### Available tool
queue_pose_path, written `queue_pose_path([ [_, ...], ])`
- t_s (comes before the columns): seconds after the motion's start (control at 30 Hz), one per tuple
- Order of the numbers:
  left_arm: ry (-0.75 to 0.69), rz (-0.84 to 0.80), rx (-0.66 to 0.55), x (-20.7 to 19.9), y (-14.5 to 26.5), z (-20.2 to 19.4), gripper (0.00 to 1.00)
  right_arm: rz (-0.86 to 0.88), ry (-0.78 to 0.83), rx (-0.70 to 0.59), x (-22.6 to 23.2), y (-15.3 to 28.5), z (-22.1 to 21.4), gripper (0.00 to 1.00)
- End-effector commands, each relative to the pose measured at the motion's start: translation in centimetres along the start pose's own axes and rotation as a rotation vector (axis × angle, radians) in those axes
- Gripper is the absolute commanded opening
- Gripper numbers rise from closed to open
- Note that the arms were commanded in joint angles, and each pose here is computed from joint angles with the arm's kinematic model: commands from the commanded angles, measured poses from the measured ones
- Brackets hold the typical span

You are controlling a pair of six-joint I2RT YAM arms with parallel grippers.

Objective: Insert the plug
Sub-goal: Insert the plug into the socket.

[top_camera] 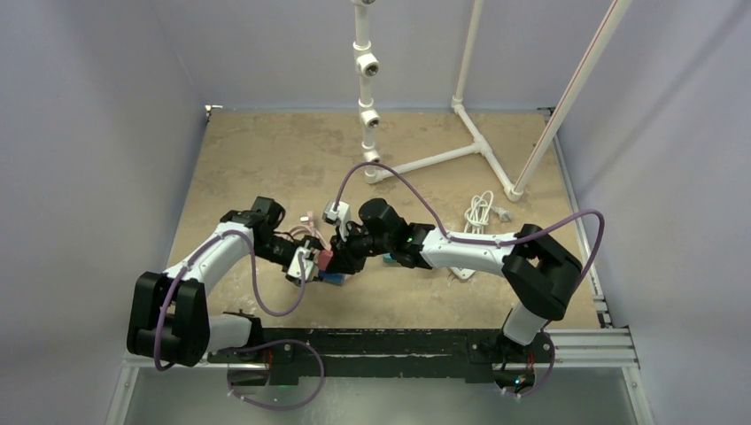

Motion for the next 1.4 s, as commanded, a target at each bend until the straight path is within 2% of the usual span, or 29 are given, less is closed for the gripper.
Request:
queue_pose_path([
  [0.0, 0.098, -0.039, -0.065, -2.2, -0.4, 1.0, 0.0, -0.306, 0.054, -0.064, -4.5, 1.7, 1.7, 0.0],
  [0.17, 0.136, -0.024, -0.065, -1.8, -0.5, 0.8, 0.0, -0.305, 0.087, -0.08, -4.5, 1.8, 2.3, 0.0],
  [0.2, 0.159, -0.012, -0.061, -1.7, -0.5, 0.7, 0.11, -0.297, 0.09, -0.082, -4.4, 1.8, 2.4, 0.0],
  [0.23, 0.18, 0.004, -0.054, -1.4, -0.5, 0.5, 0.33, -0.286, 0.093, -0.078, -4.4, 1.8, 2.4, 0.0],
  [0.27, 0.215, 0.019, -0.043, -1.1, -0.4, 0.4, 0.63, -0.271, 0.092, -0.077, -4.3, 1.7, 2.3, 0.0],
  [0.3, 0.243, 0.035, -0.032, -0.8, -0.4, 0.3, 0.81, -0.251, 0.093, -0.077, -4.1, 1.7, 2.3, 0.0],
  [0.37, 0.286, 0.062, -0.015, -0.3, -0.2, 0.2, 0.92, -0.211, 0.098, -0.072, -3.8, 1.7, 2.1, 0.0],
  [0.5, 0.366, 0.113, -0.041, 0.0, 0.3, 0.3, 0.97, -0.18, 0.097, -0.056, -3.7, 1.6, 1.7, 0.0],
  [0.57, 0.382, 0.115, -0.043, -0.3, 0.2, 0.2, 0.97, -0.171, 0.099, -0.052, -3.7, 1.5, 1.6, 0.0],
  [0.7, 0.378, 0.139, -0.063, 0.0, 0.0, 0.0, 0.85, -0.15, 0.112, -0.044, -3.7, 1.2, 1.8, 0.0],
  [0.8, 0.375, 0.169, -0.064, 0.5, -0.2, -0.5, 0.81, -0.132, 0.117, -0.051, -3.6, 1.1, 2.1, 0.0],
  [1.0, 0.326, 0.195, -0.035, 1.4, -0.4, -1.3, 0.85, -0.075, 0.149, -0.029, -3.6, 0.5, 2.5, 0.0],
  [1.1, 0.285, 0.188, -0.042, 1.9, -0.7, -1.3, 0.82, -0.058, 0.145, -0.023, -3.6, 0.3, 2.6, 0.0],
  [1.17, 0.259, 0.178, -0.049, 2.3, -0.9, -1.3, 0.75, -0.056, 0.142, -0.019, -3.6, 0.3, 2.6, 0.0],
  [1.37, 0.199, 0.124, -0.048, 2.3, -1.3, -1.4, 0.36, -0.072, 0.133, -0.029, -3.9, 0.8, 2.8, 0.0],
])
Point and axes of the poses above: each gripper's point midway between its finger pads, its own y axis back along the fingers, its own x axis along the line the jaws close on, z = x × y, the point moved 10 cm from there along y, back along the fingers, and after that the axes turned 1 degree about -y, right-handed, at the moved point
